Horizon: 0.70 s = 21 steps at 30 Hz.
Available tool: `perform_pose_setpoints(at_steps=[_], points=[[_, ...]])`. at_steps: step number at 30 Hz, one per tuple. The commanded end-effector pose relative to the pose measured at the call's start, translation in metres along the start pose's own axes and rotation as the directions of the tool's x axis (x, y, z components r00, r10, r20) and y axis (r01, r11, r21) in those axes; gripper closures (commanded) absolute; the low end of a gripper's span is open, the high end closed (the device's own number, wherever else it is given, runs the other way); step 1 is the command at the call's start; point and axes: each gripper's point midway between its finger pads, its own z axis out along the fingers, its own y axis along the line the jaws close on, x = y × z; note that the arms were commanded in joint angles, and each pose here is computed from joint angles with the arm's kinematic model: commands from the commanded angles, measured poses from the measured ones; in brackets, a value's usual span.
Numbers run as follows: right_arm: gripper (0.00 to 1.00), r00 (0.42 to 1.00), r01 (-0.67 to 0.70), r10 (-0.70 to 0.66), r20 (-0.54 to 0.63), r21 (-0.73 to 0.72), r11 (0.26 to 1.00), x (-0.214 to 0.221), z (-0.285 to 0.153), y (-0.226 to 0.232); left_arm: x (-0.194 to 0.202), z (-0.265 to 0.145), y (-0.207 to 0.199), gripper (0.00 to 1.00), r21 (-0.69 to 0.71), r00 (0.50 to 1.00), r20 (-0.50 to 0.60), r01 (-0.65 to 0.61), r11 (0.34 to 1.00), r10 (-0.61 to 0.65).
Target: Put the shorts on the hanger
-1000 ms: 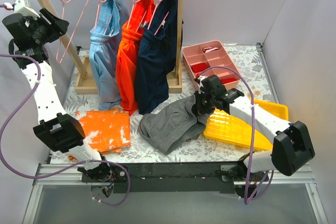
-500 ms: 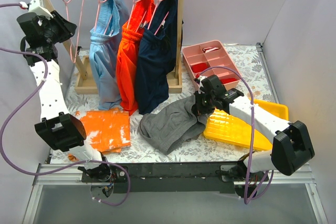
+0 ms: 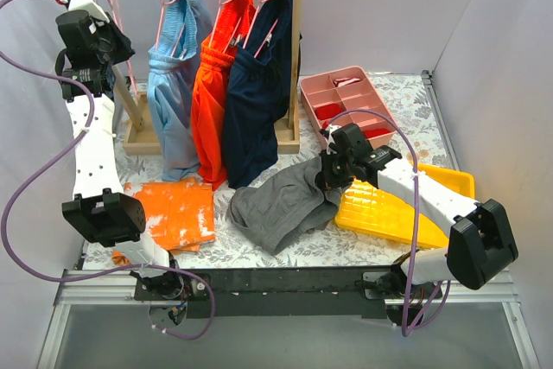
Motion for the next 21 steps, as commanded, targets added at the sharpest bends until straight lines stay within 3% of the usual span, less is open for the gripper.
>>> perform_pose_setpoints(at_steps=[1,8,21], points=[[0.99,1.000,0.016,-0.016,0.025,-0.026,1.000,-0.004,-0.008,0.005,-0.019,-0.016,0.013,0.92,-0.099,0.999,0.043,-0.020,0.995,0.025],[0.99,0.999,0.016,-0.015,0.033,-0.029,0.999,-0.005,-0.011,0.006,-0.031,-0.026,0.009,1.00,-0.094,0.998,0.065,-0.018,0.995,0.024],[0.99,0.998,0.017,-0.016,0.059,-0.009,1.000,-0.007,-0.016,0.003,-0.065,-0.046,-0.013,1.00,-0.008,0.987,0.157,-0.012,1.000,0.013]])
